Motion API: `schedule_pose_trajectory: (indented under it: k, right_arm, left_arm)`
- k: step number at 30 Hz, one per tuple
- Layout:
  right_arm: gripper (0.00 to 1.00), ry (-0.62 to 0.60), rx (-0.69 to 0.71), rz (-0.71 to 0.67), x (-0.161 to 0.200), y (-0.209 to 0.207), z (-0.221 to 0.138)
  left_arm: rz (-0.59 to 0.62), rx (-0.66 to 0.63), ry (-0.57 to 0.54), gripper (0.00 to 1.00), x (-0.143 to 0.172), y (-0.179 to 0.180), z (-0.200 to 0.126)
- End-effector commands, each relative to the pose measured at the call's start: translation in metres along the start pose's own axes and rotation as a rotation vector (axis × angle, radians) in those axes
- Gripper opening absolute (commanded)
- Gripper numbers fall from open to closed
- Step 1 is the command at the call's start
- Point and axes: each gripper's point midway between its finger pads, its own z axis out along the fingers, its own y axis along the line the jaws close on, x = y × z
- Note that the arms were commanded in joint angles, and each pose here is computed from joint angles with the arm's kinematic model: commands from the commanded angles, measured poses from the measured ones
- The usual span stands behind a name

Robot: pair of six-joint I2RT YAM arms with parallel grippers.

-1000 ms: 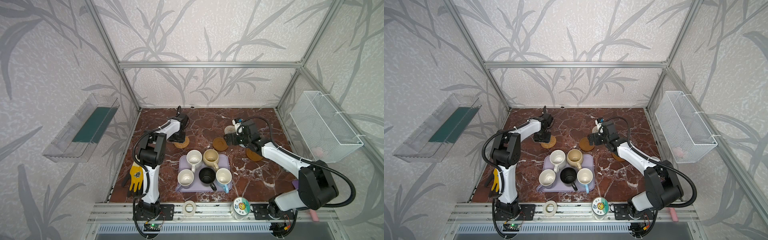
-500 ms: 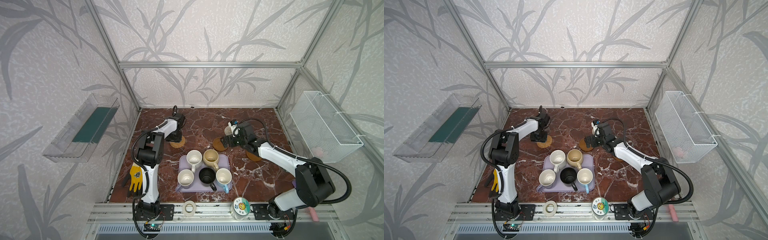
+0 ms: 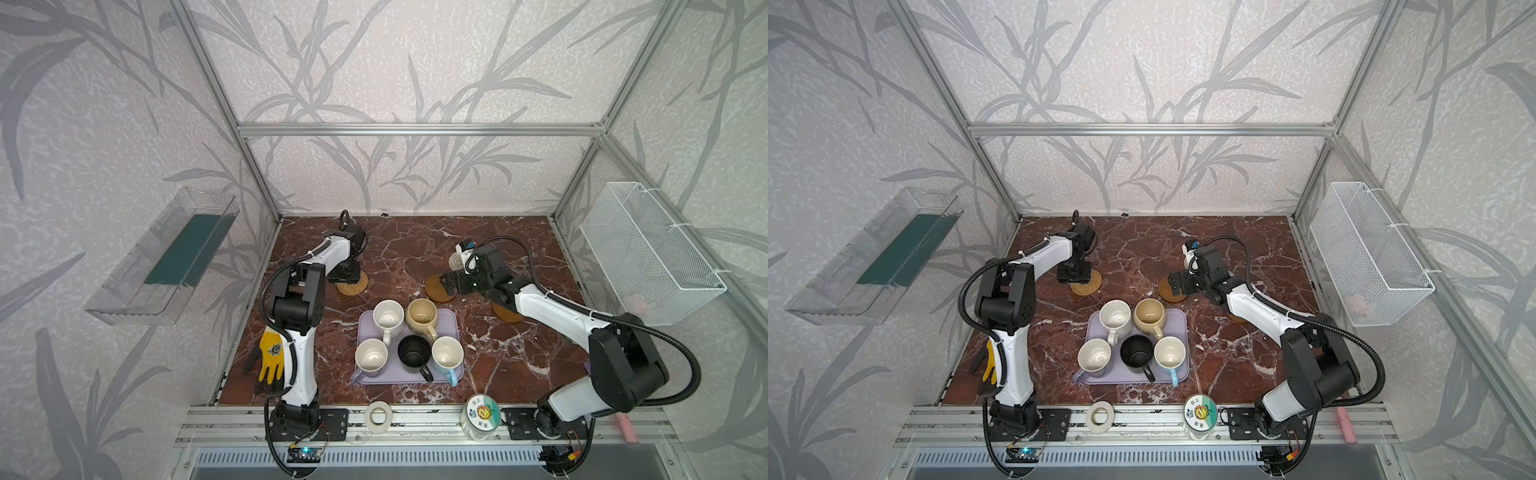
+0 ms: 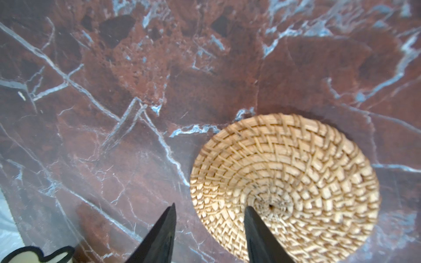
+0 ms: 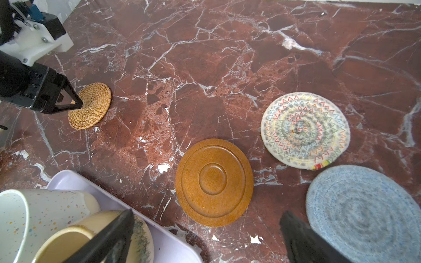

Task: Place cups on coasters
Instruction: Move the coaster to the middle-left of the table, then move the coaster to the top-center of the table.

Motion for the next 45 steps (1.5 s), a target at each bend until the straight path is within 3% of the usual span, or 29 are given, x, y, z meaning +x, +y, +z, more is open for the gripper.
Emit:
schedule_pose_trajectory:
  k: [1,9,16,18,22,28,37,45]
  right_arm:
    - [1.00,-0.033,0.009,0.000,-0.016,0.003,-0.008]
    - [1.00,0.021,0.113,0.058,-0.002,-0.017,-0.012]
    - [0.97,0.132,0.137,0.119,0.019,-0.028,-0.004]
    - [0.97,0.135,0.141,0.139,0.021,-0.029,-0.004]
    - [0.96,0.152,0.166,0.177,0.027,-0.041,-0.002]
    - [0.91,0.174,0.160,0.190,0.032,-0.044,-0.003]
    - [0.91,0.163,0.178,0.227,0.033,-0.059,-0.012]
    - [0.91,0.165,0.171,0.240,0.037,-0.060,-0.012]
  left_arm:
    - [-0.040,-0.004,-0.053,0.54,-0.011,0.011,-0.037]
    - [-0.020,0.104,-0.153,0.67,-0.026,-0.010,-0.097]
    - [0.102,0.442,-0.198,0.82,-0.019,-0.102,-0.137]
    - [0.166,0.465,-0.210,0.83,-0.016,-0.127,-0.141]
    - [0.284,0.497,-0.170,0.83,-0.003,-0.175,-0.134]
    - [0.356,0.553,-0.144,0.80,0.003,-0.221,-0.120]
    - [0.422,0.479,-0.122,0.77,0.012,-0.259,-0.081]
    - [0.435,0.483,-0.117,0.77,0.021,-0.282,-0.074]
